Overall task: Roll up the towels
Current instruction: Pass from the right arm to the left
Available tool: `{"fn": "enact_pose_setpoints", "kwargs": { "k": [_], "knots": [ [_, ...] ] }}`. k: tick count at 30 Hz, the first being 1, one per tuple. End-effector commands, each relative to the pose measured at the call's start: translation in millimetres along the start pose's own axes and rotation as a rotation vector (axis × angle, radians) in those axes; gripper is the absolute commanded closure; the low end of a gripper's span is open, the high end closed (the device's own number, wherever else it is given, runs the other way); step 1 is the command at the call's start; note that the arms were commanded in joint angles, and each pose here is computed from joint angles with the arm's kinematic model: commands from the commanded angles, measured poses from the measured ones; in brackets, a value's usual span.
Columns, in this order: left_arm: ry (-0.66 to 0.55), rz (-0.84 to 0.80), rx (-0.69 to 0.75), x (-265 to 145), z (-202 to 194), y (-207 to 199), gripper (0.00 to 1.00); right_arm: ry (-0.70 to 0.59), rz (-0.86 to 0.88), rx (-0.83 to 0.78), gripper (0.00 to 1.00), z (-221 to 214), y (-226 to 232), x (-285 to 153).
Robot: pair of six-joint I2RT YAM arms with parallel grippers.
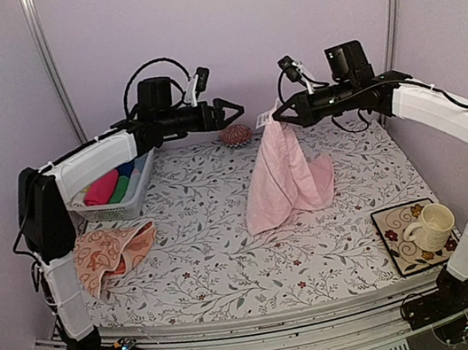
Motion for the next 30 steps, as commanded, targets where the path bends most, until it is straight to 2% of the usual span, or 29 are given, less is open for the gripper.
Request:
{"fn": "enact_pose_setpoints", "kwargs": {
  "k": [1,5,8,12,19,24,30],
  "knots": [
    [-0.017,-0.006,-0.016,-6.4,16.2,-13.8,0.03,0.003,0.008,-0.069,0.99,4.0,9.0,19.8],
    [-0.026,-0.012,-0.049,-3.8,27.9,-18.7,0.03,0.044,0.030,-0.108,0.99,-6.3,13.7,37.8],
    [0.001,0.033,-0.079,2.4,22.6,-19.2,0.03,0.079,0.031,-0.120,0.98,-15.7,17.2,52.0],
    [0.110,0.099,-0.162,13.2,1.6,-16.7,0.04,0.125,0.006,-0.131,0.99,-27.7,18.7,66.7],
    [0.209,0.209,-0.172,9.5,-14.6,-19.1,0.06,0.148,-0.019,-0.137,0.98,-37.3,17.0,76.7],
    [0.283,0.213,-0.197,10.9,-28.5,-16.0,0.10,0.156,-0.030,-0.131,0.98,-41.5,15.8,82.7],
    [0.283,0.187,-0.189,9.1,-24.6,-21.9,0.09,0.200,-0.063,-0.125,0.98,-50.7,10.9,93.1]
  ]
}}
Point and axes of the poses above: each gripper's point midway between its finger pads, its own x axis out along the fingers, its own y axis along the line the jaws close on, z = x × y, the point moved 10 cm from there along -x, back along the fingers, and after that the axes turned 3 degrees about -x, right-handed, at the moved point
